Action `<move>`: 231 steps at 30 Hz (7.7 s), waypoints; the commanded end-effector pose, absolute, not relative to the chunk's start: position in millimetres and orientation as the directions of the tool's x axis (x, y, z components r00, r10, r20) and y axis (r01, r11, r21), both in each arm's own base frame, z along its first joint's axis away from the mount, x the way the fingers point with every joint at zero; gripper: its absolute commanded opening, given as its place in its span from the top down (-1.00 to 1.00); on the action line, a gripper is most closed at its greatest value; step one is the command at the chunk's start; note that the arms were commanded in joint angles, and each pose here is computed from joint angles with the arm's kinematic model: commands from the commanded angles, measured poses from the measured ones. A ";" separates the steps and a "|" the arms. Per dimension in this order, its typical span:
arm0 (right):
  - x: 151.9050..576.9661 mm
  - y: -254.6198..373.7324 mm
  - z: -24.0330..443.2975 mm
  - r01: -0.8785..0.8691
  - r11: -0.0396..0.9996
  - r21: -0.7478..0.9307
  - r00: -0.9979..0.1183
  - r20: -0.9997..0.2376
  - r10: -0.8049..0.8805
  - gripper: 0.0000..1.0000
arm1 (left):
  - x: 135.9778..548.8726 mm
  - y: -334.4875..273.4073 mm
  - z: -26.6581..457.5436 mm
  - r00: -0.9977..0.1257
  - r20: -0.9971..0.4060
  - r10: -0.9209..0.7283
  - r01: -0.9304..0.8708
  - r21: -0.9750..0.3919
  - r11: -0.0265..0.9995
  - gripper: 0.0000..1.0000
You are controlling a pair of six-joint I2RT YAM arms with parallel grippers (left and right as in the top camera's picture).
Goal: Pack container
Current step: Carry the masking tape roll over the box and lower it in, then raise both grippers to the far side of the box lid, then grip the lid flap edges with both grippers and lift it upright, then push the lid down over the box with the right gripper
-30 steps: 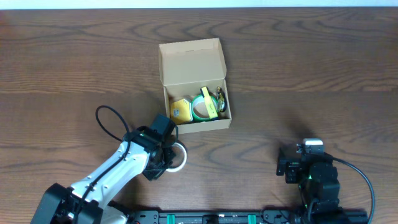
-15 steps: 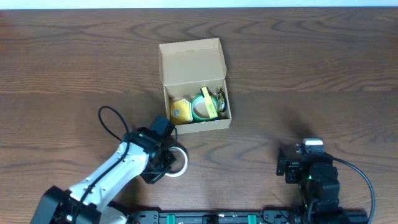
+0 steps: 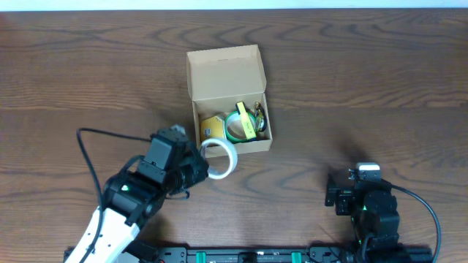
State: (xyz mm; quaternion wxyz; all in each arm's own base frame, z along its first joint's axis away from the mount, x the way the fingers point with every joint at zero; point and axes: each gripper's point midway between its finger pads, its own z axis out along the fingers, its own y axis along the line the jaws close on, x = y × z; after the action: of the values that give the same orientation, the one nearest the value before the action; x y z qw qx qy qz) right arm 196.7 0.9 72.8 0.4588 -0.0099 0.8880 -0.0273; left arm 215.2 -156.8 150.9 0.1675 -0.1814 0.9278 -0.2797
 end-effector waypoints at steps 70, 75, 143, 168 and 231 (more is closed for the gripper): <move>244.8 61.5 220.6 -0.154 0.906 0.395 -0.410 -0.860 0.305 -0.99 | 354.7 -100.2 370.2 -0.690 -0.634 -0.350 -0.133 -0.365 0.922 -0.91; 359.3 76.7 252.0 -0.131 0.949 0.285 -0.648 -0.750 0.136 -0.99 | 389.7 -41.1 338.4 -0.691 -0.532 -0.490 -0.295 -0.411 0.863 -0.92; 488.9 278.9 100.7 -0.234 0.342 0.910 -0.928 -0.313 0.199 0.98 | 457.8 -109.5 55.7 -0.905 0.350 -0.241 -0.425 -0.763 0.487 0.89; 461.7 283.1 206.3 -0.483 0.229 0.845 -0.849 -0.516 0.113 0.98 | 440.4 -91.2 153.1 -0.977 0.097 -0.190 -0.188 -0.812 0.552 0.89; 296.3 261.0 198.7 -0.579 0.812 0.073 -0.706 -0.544 -0.454 -0.99 | 345.9 -38.4 312.7 -0.933 -0.348 -0.096 0.062 -0.415 0.908 -0.91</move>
State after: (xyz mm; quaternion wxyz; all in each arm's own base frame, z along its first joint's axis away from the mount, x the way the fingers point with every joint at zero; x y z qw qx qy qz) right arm 289.5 283.2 166.1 0.2074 -0.2855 0.9244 0.1451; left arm 351.3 -45.1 310.8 0.1893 0.0193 0.9541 -0.2314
